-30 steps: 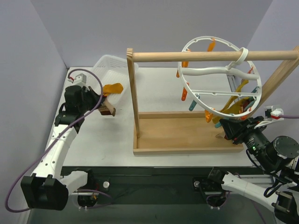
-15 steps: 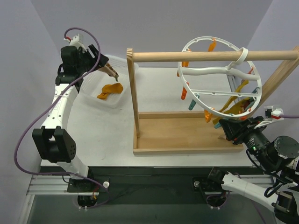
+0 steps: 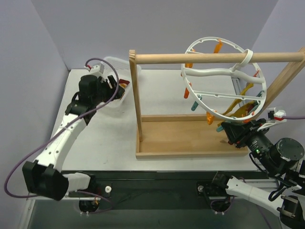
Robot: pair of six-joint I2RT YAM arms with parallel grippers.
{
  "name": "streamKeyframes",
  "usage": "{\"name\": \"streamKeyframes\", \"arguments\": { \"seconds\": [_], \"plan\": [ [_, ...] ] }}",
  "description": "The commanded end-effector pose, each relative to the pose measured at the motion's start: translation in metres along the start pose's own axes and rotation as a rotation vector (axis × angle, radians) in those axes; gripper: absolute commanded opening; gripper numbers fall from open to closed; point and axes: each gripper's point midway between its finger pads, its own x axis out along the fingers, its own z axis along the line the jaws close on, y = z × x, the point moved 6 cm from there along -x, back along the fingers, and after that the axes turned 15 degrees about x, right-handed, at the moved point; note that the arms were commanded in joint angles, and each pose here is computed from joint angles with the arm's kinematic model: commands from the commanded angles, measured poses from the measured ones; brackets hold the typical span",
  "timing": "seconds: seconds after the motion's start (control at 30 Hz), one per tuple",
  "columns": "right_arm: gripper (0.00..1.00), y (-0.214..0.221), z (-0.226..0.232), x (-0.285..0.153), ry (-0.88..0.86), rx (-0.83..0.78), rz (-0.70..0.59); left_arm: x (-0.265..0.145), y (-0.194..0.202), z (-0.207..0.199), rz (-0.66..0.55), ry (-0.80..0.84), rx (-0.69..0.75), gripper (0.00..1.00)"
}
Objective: Remove the socks clipped to the hanger
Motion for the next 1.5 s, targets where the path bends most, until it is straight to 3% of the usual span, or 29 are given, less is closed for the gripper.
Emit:
{"name": "streamKeyframes", "arguments": {
  "seconds": [0.0, 0.23, 0.27, 0.33, 0.5, 0.63, 0.7, 0.73, 0.77, 0.83, 0.9, 1.0, 1.13, 1.27, 1.33, 1.37, 1.4, 1.47],
  "plan": [
    [0.00, 0.004, -0.001, -0.001, -0.005, 0.014, 0.012, -0.052, 0.026, -0.025, -0.109, 0.039, -0.001, 0.69],
    [0.00, 0.002, -0.005, -0.007, 0.007, 0.001, 0.020, -0.119, 0.075, -0.013, -0.170, -0.005, -0.056, 0.65],
    [0.00, 0.002, -0.006, -0.007, 0.007, 0.002, 0.022, -0.134, 0.072, -0.017, -0.234, 0.040, -0.069, 0.64],
    [0.00, 0.003, -0.006, -0.008, 0.005, 0.010, 0.024, -0.138, 0.092, -0.025, -0.213, 0.135, -0.099, 0.57],
    [0.00, 0.009, -0.009, -0.006, 0.013, 0.014, 0.033, -0.145, 0.127, -0.053, -0.238, 0.376, -0.168, 0.54],
    [0.00, 0.008, -0.009, -0.006, 0.017, 0.025, 0.028, -0.147, 0.155, -0.108, -0.137, 0.560, -0.106, 0.54],
    [0.00, 0.006, -0.007, -0.006, 0.013, 0.027, 0.028, -0.151, 0.149, -0.129, -0.200, 0.545, -0.051, 0.54],
    [0.00, 0.006, -0.006, -0.006, 0.012, 0.034, 0.028, -0.165, 0.169, -0.156, -0.148, 0.634, 0.010, 0.54],
    [0.00, 0.005, -0.006, -0.007, 0.010, 0.039, 0.027, -0.165, 0.163, -0.164, -0.217, 0.594, 0.012, 0.54],
    [0.00, 0.004, -0.004, -0.006, 0.009, 0.046, 0.027, -0.170, 0.184, -0.190, -0.208, 0.638, 0.068, 0.54],
    [0.00, 0.004, -0.002, -0.006, 0.004, 0.051, 0.032, -0.183, 0.179, -0.221, -0.263, 0.749, 0.071, 0.58],
    [0.00, 0.005, 0.003, -0.002, 0.004, 0.060, 0.047, -0.172, 0.194, -0.260, -0.237, 0.839, 0.148, 0.65],
    [0.03, 0.007, 0.011, 0.003, -0.002, 0.067, 0.076, -0.155, 0.198, -0.322, -0.326, 0.947, 0.197, 0.74],
    [0.04, 0.008, 0.016, 0.007, -0.005, 0.075, 0.094, -0.129, 0.204, -0.374, -0.424, 0.971, 0.307, 0.81],
    [0.04, 0.010, 0.016, 0.008, -0.006, 0.077, 0.100, -0.106, 0.231, -0.394, -0.437, 0.983, 0.407, 0.85],
    [0.04, 0.009, 0.016, 0.008, -0.003, 0.080, 0.098, -0.102, 0.220, -0.410, -0.508, 0.975, 0.447, 0.86],
    [0.04, 0.009, 0.016, 0.007, -0.004, 0.085, 0.097, -0.086, 0.239, -0.415, -0.493, 0.956, 0.501, 0.87],
    [0.04, 0.008, 0.017, 0.007, -0.004, 0.092, 0.095, -0.076, 0.232, -0.429, -0.550, 0.908, 0.529, 0.91]
  ]
}}
